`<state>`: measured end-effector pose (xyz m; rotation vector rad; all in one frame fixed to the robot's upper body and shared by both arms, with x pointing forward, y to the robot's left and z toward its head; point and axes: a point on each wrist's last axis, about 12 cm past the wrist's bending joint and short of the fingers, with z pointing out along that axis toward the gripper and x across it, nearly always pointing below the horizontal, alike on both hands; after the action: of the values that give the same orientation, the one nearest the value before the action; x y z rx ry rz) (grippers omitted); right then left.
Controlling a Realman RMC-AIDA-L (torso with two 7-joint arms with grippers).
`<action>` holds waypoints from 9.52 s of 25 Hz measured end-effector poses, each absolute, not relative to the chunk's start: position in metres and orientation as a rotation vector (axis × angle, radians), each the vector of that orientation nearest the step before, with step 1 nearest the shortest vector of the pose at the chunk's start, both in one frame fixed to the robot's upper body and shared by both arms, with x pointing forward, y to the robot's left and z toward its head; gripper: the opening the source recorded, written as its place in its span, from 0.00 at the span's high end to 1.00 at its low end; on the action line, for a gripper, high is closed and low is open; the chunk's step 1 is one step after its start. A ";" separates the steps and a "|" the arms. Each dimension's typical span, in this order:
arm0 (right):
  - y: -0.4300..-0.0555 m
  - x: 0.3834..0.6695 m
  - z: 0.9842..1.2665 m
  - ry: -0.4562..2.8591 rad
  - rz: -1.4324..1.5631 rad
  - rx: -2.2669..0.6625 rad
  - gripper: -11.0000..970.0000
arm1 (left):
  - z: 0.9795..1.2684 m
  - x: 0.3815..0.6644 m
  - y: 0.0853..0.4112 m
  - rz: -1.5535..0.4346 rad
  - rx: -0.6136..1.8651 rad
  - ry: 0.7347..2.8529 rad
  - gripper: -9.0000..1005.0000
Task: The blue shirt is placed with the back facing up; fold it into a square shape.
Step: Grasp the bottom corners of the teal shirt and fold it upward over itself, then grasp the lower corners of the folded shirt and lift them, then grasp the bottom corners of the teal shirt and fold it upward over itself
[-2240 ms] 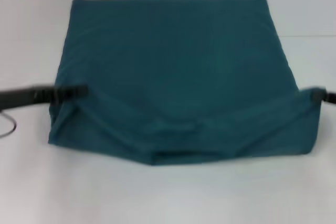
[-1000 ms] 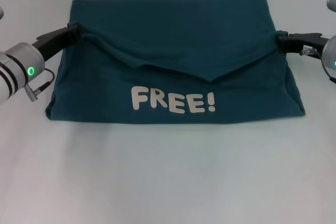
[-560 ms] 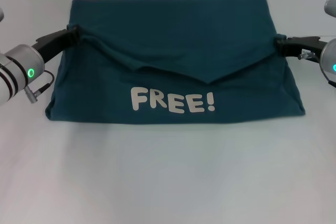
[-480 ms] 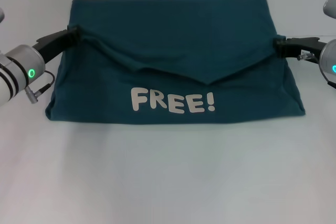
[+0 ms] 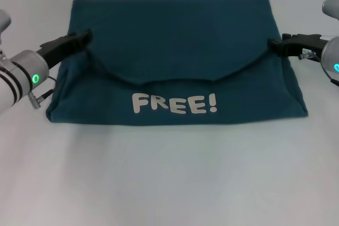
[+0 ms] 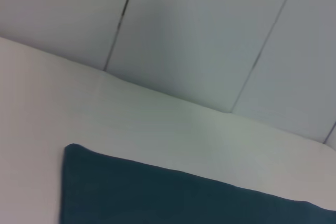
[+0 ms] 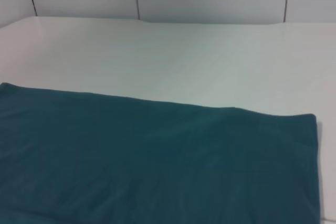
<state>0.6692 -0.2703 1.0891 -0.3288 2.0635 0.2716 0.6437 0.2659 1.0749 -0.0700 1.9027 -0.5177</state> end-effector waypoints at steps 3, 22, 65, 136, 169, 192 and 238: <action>-0.272 0.671 1.092 2.054 0.267 -0.320 0.67 | 1.074 0.641 0.275 -0.506 -0.107 1.893 0.66; -0.323 0.611 1.092 2.018 0.730 -0.241 0.20 | 1.073 0.563 0.323 -0.736 0.039 1.839 0.11; -0.351 0.560 1.084 2.045 0.984 -0.088 0.21 | 1.024 0.534 0.332 -0.373 0.406 2.085 0.11; -0.329 0.604 1.079 2.372 0.662 -0.140 0.21 | 1.030 0.538 0.325 -0.423 0.437 2.075 0.94; -0.333 0.580 1.070 2.282 0.759 -0.205 0.91 | 1.036 0.531 0.328 -0.500 0.411 2.061 0.94; -0.390 0.463 1.064 2.059 0.907 -0.366 0.94 | 1.060 0.445 0.355 -0.942 0.381 2.028 0.94; -0.378 0.569 1.100 1.936 0.655 -0.327 0.94 | 1.102 0.563 0.340 -0.920 0.199 1.887 0.94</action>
<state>0.5695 -0.3780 1.1002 -0.3273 1.9364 0.6553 0.5630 0.3403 1.1019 0.1993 1.8866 -0.9198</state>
